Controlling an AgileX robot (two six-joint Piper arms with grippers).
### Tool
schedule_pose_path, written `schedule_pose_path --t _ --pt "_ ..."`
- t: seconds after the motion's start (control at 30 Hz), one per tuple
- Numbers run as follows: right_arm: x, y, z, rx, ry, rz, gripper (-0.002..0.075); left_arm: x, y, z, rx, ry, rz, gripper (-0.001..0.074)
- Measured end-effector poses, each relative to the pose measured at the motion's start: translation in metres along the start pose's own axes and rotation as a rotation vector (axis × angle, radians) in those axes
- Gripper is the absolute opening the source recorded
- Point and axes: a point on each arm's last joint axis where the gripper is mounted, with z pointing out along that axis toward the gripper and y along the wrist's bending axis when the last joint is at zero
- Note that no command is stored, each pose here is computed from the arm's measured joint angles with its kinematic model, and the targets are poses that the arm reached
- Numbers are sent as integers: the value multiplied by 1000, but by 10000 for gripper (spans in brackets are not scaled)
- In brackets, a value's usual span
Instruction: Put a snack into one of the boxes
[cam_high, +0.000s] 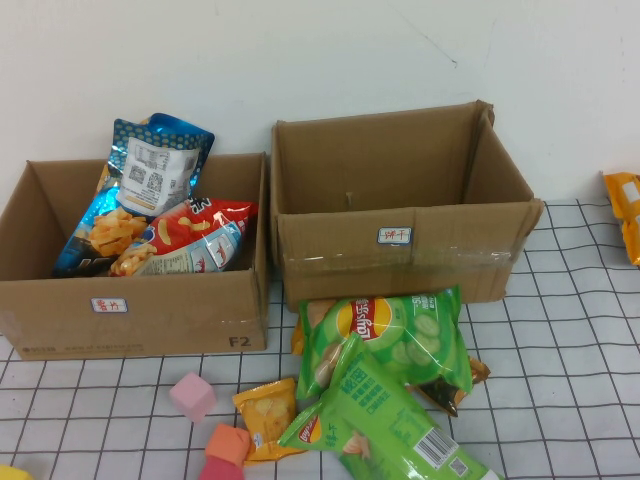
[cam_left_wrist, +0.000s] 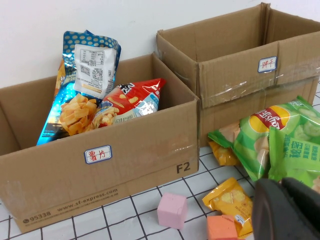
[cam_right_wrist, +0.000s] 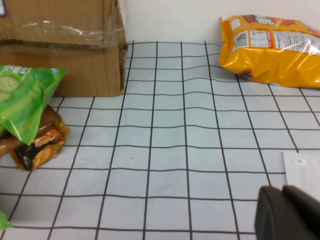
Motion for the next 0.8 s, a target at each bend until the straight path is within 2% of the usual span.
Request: schedule_pose_path --t 0.2,0.27,0.43,0.57,0.7,0.8 --pt "0 0 0 0 2 0 -1 1 2 0 -17 8 18 -1" --pt "0 0 0 0 2 0 -1 2 7 0 -76 12 39 -1" --pt "0 0 0 0 3 0 -1 9 26 10 -291 -102 -70 -1" --pt "0 0 0 0 3 0 -1 34 37 26 -393 -208 -114 -1" --pt "0 0 0 0 3 0 -1 59 39 36 -400 -194 -154 -1" --pt "0 0 0 0 3 0 -1 66 39 38 -397 -172 -210 -1"
